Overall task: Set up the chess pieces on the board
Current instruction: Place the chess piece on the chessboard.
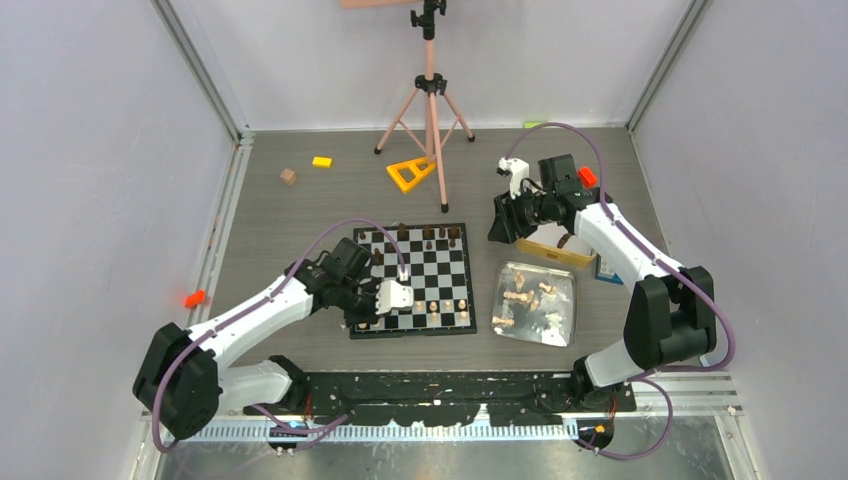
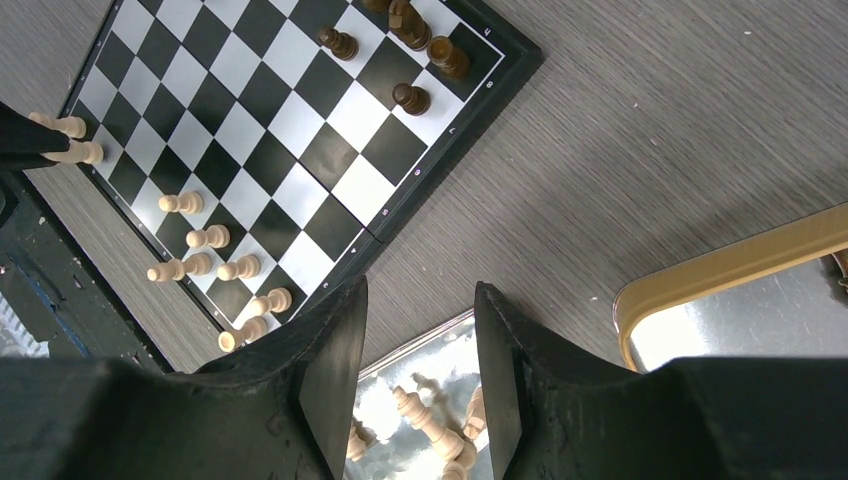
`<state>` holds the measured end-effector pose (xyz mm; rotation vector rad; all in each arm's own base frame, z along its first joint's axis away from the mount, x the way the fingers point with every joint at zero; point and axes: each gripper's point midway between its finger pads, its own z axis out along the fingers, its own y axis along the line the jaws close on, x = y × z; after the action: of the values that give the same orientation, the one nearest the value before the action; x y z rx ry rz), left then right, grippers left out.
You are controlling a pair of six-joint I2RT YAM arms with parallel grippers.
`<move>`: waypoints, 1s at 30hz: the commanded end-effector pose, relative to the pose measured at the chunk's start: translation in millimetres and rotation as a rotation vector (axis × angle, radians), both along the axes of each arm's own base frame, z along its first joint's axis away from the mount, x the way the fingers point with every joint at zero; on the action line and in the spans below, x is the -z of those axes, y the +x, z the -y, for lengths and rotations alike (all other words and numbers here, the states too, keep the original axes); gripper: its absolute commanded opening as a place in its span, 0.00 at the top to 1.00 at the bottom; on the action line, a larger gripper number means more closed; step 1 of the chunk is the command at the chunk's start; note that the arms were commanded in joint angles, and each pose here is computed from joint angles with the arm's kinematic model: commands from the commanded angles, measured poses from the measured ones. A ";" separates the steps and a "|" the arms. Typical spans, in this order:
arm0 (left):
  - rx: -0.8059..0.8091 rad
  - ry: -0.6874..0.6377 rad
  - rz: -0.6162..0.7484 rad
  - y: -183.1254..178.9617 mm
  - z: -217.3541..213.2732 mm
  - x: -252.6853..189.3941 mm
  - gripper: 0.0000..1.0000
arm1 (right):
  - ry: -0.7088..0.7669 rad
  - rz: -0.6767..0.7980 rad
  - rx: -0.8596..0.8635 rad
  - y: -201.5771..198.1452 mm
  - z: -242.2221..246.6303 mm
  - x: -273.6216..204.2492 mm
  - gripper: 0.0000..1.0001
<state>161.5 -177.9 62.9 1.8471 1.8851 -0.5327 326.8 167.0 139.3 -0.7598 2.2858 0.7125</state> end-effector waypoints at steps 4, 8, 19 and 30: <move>0.013 -0.015 0.027 9.1 3.6 -2.5 0.98 | 0.012 0.021 -0.020 2.1 -1.7 -3.4 0.50; 0.018 -0.014 0.019 8.2 3.9 -0.9 0.93 | 0.010 0.020 -0.021 2.1 -1.3 -2.4 0.51; -0.024 -0.011 0.035 16.8 5.2 -6.4 0.68 | 0.010 0.010 -0.026 1.6 -1.7 -0.7 0.51; -0.105 -0.122 0.040 39.0 29.6 -60.7 0.42 | -0.115 -0.026 -0.061 -21.4 19.3 -0.8 0.49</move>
<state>189.2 -190.2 92.3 1.7401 1.9018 -0.5010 315.7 161.5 130.5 -0.7997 2.3379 0.7037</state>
